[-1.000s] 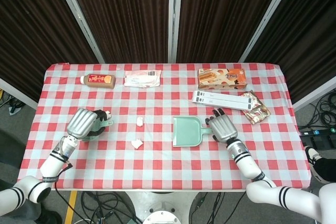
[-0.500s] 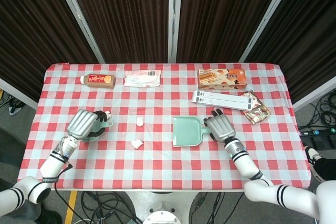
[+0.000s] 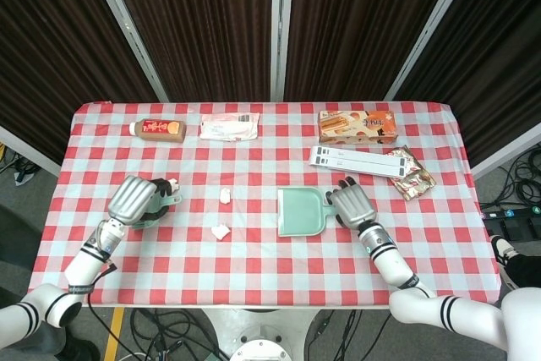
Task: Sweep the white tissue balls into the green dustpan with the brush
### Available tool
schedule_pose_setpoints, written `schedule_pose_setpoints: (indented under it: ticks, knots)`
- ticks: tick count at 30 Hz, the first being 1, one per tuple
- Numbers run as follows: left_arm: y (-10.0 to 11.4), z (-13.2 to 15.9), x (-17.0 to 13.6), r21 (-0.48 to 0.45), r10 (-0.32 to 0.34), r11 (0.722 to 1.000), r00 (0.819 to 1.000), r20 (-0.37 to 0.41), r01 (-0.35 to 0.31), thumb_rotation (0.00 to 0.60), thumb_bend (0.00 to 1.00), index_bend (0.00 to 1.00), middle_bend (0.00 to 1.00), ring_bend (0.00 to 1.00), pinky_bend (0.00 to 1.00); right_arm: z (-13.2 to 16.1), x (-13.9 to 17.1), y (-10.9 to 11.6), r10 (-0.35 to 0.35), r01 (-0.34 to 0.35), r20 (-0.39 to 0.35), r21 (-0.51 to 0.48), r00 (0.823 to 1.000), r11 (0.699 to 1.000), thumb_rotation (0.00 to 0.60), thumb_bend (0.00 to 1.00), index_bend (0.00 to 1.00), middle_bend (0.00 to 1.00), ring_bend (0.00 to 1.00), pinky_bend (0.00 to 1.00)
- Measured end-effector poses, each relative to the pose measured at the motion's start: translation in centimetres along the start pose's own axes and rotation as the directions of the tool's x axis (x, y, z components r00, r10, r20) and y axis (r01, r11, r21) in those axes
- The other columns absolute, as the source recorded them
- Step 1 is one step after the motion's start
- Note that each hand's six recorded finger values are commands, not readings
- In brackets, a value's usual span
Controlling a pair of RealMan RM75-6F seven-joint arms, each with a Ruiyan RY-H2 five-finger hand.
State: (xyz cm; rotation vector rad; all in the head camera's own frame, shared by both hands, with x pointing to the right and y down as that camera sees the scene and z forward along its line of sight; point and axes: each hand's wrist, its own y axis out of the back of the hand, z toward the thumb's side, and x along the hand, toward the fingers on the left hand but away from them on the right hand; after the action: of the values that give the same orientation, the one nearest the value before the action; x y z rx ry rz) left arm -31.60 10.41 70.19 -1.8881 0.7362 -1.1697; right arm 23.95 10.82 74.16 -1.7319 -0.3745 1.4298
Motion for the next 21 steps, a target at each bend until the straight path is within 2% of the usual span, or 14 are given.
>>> schedule_pose_setpoints:
  ticks: [6, 16, 21]
  knots:
    - [0.4, -0.6, 0.3, 0.005, 0.009, 1.0, 1.0, -0.007, -0.009, 0.6, 0.4, 0.53, 0.55, 0.72, 0.9, -0.3, 0.1, 0.8, -0.015, 0.014, -0.001, -0.028, 1.0, 1.0, 0.6, 0.43, 0.6, 0.6, 0.29, 0.21]
    - [1.4, -3.7, 1.8, 0.053, 0.027, 0.998, 0.999, -0.037, -0.025, 0.6, 0.4, 0.54, 0.56, 0.72, 0.9, -3.1, 1.3, 5.6, -0.076, 0.078, 0.033, -0.081, 0.997, 0.994, 0.6, 0.45, 0.61, 0.6, 0.29, 0.21]
    - [1.6, -5.3, 3.2, 0.047, 0.036, 0.998, 0.998, -0.047, -0.034, 0.6, 0.4, 0.54, 0.56, 0.71, 0.9, -3.4, 1.3, 6.6, -0.05, 0.051, 0.024, -0.068, 0.998, 0.996, 0.6, 0.45, 0.61, 0.6, 0.29, 0.21]
